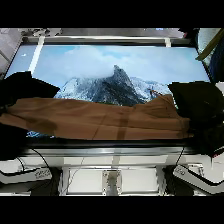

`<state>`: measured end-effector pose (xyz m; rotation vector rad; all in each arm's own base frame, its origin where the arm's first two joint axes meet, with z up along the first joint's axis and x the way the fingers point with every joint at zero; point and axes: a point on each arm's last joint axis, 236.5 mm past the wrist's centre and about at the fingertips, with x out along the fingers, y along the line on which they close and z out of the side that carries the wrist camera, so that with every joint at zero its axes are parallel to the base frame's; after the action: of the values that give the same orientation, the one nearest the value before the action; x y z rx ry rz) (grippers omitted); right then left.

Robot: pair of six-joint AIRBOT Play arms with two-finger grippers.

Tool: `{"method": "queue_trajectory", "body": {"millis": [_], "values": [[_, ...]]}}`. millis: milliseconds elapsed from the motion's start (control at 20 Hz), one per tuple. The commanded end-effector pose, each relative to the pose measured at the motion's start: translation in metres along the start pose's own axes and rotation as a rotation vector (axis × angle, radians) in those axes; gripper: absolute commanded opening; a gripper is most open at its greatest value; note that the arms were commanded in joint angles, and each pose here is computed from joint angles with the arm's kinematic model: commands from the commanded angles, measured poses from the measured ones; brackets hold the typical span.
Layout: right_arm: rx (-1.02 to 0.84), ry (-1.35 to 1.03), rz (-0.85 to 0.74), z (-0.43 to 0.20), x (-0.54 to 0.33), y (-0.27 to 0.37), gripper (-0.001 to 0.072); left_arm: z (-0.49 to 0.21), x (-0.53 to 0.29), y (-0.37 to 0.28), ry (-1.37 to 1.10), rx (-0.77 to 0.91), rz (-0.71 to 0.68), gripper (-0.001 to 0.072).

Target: Fold the clothes and pants, and hang the long-sleeved shirts on hangers.

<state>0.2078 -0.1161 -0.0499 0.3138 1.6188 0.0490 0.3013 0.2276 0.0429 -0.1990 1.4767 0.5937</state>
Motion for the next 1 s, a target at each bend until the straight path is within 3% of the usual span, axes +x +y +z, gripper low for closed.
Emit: {"method": "queue_trajectory", "body": {"millis": [0,200,250,300,350,400,450,600,800,950], "values": [[0.057,0.034,-0.012,-0.016,-0.002,-0.016,0.0029,-0.016,0.006,0.009,0.050,0.000,0.002,0.0006],[0.069,0.011,0.082,-0.010,0.001,0.006,0.0034,-0.027,0.016,-0.003,0.090,0.030,-0.008,0.0006],[0.069,0.029,0.093,-0.015,0.001,0.008,0.0105,-0.039,0.023,-0.006,0.135,0.041,-0.009,0.0006],[0.068,0.050,0.098,-0.020,0.000,0.010,0.0259,-0.053,0.030,-0.008,0.189,0.049,-0.008,0.0034],[0.067,0.077,0.102,-0.026,0.000,0.011,0.0378,-0.066,0.037,-0.009,0.235,0.057,-0.008,0.0211],[0.065,0.101,0.095,-0.032,-0.001,0.010,0.0387,-0.075,0.043,-0.011,0.266,0.070,-0.010,0.0448],[0.063,0.114,0.086,-0.034,-0.003,0.008,0.0386,-0.078,0.045,-0.012,0.274,0.072,-0.010,0.0494],[0.072,0.061,0.069,-0.019,-0.018,0.005,0.0386,-0.048,0.031,-0.019,0.131,0.085,-0.015,0.0481],[0.109,-0.185,0.049,0.042,-0.061,0.002,0.0386,0.034,-0.014,-0.038,-0.252,0.105,-0.041,0.0483],[0.143,-0.386,0.168,0.090,-0.084,0.026,0.0386,0.047,0.003,-0.045,-0.261,0.080,-0.050,0.0486]]}}
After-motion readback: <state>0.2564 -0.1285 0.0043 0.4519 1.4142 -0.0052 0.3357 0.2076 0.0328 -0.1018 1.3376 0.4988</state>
